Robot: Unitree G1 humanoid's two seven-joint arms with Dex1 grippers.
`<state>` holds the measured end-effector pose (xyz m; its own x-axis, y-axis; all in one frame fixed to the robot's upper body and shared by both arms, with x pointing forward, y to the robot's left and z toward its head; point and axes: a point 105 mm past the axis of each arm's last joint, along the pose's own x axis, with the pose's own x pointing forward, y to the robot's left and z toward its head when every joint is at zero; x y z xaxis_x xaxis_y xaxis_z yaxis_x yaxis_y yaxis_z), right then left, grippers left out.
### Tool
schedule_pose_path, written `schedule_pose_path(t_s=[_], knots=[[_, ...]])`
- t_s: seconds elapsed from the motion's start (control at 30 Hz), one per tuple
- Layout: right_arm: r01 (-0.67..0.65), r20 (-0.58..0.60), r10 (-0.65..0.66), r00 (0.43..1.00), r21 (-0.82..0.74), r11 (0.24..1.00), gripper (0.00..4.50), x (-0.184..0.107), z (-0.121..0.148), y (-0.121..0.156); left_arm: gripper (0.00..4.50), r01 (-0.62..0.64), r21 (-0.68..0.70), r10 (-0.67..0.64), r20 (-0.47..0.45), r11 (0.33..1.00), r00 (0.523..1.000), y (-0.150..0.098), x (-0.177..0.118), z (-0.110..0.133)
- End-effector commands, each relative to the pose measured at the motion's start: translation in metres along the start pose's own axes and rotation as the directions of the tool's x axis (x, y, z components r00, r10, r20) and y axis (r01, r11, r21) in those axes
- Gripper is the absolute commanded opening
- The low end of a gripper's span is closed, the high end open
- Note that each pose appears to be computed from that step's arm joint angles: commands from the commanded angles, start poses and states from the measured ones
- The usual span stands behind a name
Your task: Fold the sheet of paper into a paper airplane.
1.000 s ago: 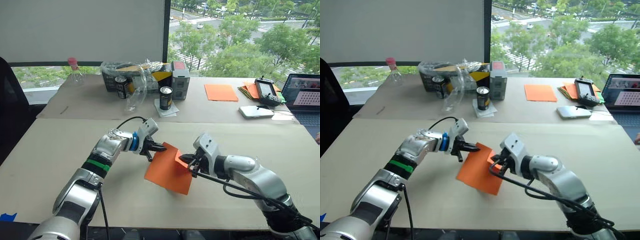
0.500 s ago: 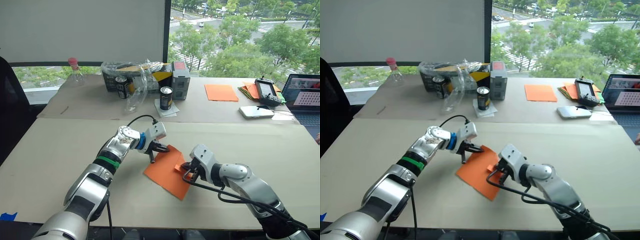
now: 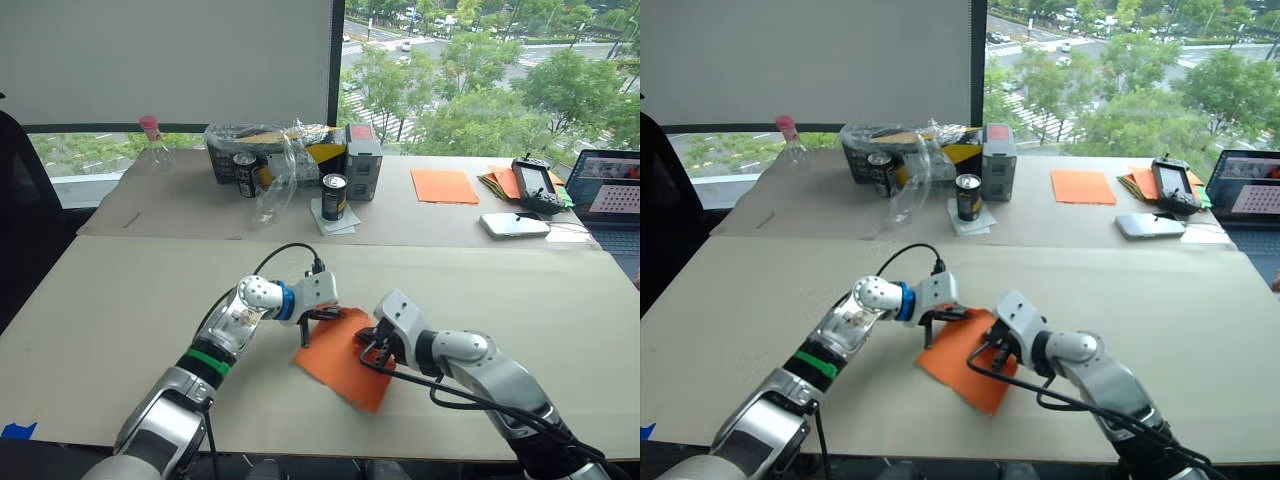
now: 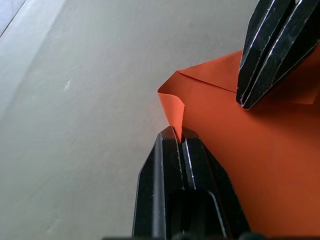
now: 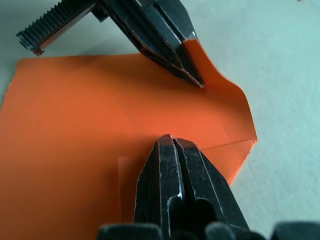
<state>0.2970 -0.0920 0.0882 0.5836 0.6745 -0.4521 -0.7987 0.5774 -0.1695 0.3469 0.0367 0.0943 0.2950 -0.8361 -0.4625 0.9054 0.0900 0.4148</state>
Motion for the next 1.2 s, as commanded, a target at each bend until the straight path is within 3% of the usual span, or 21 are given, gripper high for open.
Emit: schedule_pose_path(t_s=[0.03, 0.17, 0.33, 0.47, 0.7, 0.97, 1.2], knots=[[0.007, 0.000, -0.007, 1.000, -0.001, 1.000, 0.00, 0.000, 0.001, 0.000, 0.01, 0.016, 0.074, -0.019, 0.034, 0.997, 0.999, -0.011, 0.006, 0.012], [0.013, 0.014, -0.013, 1.000, 0.008, 1.000, 0.00, -0.002, 0.003, 0.000, 0.01, -0.025, 0.040, 0.025, 0.007, 0.999, 1.000, -0.003, 0.003, 0.004], [0.022, 0.153, -0.025, 0.988, 0.018, 1.000, 0.00, -0.010, 0.035, -0.005, 0.01, -0.078, 0.014, 0.078, -0.001, 0.997, 0.997, 0.022, -0.007, 0.002], [0.007, 0.198, -0.009, 0.980, 0.014, 1.000, 0.00, -0.012, 0.047, -0.006, 0.01, -0.087, 0.021, 0.087, -0.003, 0.996, 0.996, 0.042, -0.015, 0.005], [0.024, 0.106, -0.026, 0.994, 0.018, 1.000, 0.00, 0.010, 0.023, -0.012, 0.01, -0.092, 0.023, 0.092, -0.032, 0.996, 0.995, 0.056, -0.021, -0.002], [0.013, 0.013, -0.014, 1.000, 0.042, 0.999, 0.00, 0.016, -0.006, -0.008, 0.01, -0.081, 0.014, 0.082, -0.034, 0.997, 0.996, 0.053, -0.020, -0.006], [0.011, -0.054, -0.009, 0.998, 0.035, 0.999, 0.00, 0.015, -0.018, -0.006, 0.01, -0.041, -0.106, 0.046, 0.046, 0.994, 0.998, 0.045, -0.020, 0.010]])
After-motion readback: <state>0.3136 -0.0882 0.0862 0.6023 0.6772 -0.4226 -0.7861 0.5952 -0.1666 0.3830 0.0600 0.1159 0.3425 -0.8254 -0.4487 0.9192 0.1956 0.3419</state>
